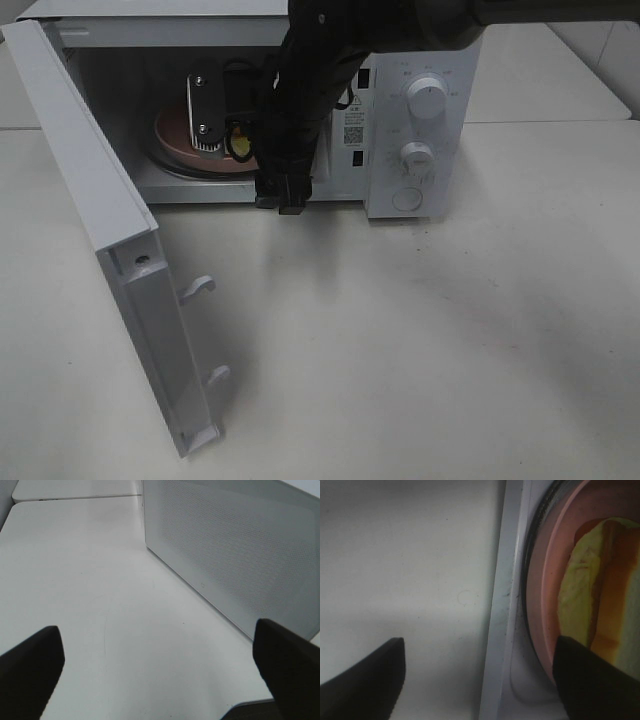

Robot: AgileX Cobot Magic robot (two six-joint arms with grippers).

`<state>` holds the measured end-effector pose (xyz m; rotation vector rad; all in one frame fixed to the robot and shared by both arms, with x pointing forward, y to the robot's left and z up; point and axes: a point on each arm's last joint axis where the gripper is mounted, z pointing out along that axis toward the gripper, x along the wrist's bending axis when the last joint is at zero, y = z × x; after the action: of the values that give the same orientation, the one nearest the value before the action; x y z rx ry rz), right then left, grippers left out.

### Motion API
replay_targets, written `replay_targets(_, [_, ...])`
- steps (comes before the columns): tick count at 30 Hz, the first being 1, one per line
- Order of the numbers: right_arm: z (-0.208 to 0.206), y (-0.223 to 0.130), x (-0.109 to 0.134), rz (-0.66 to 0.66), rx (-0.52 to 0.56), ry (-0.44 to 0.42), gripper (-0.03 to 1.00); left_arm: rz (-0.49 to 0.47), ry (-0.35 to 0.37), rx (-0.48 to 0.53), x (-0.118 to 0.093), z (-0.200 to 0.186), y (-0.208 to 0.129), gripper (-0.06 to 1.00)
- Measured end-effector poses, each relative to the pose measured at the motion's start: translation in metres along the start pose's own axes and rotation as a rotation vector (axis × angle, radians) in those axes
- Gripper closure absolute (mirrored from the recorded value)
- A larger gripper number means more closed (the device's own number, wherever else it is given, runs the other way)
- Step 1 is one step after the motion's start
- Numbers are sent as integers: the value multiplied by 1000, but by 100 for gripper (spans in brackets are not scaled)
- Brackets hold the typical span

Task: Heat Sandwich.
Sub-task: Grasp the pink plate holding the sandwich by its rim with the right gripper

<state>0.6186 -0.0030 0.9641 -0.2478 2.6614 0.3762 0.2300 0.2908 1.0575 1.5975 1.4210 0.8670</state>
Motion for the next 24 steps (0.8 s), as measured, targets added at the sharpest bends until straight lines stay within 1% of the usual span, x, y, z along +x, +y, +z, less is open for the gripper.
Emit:
replay_targets(12, [36, 7, -14, -12, 6, -13, 20, 0, 0, 0, 0, 0, 0, -3])
replay_targets(20, [54, 6, -15, -20, 25, 7, 20, 0, -1, 0, 0, 0, 0, -3])
replay_targets(24, [58, 5, -16, -36, 38, -1, 20, 0, -1, 0, 0, 0, 0, -3])
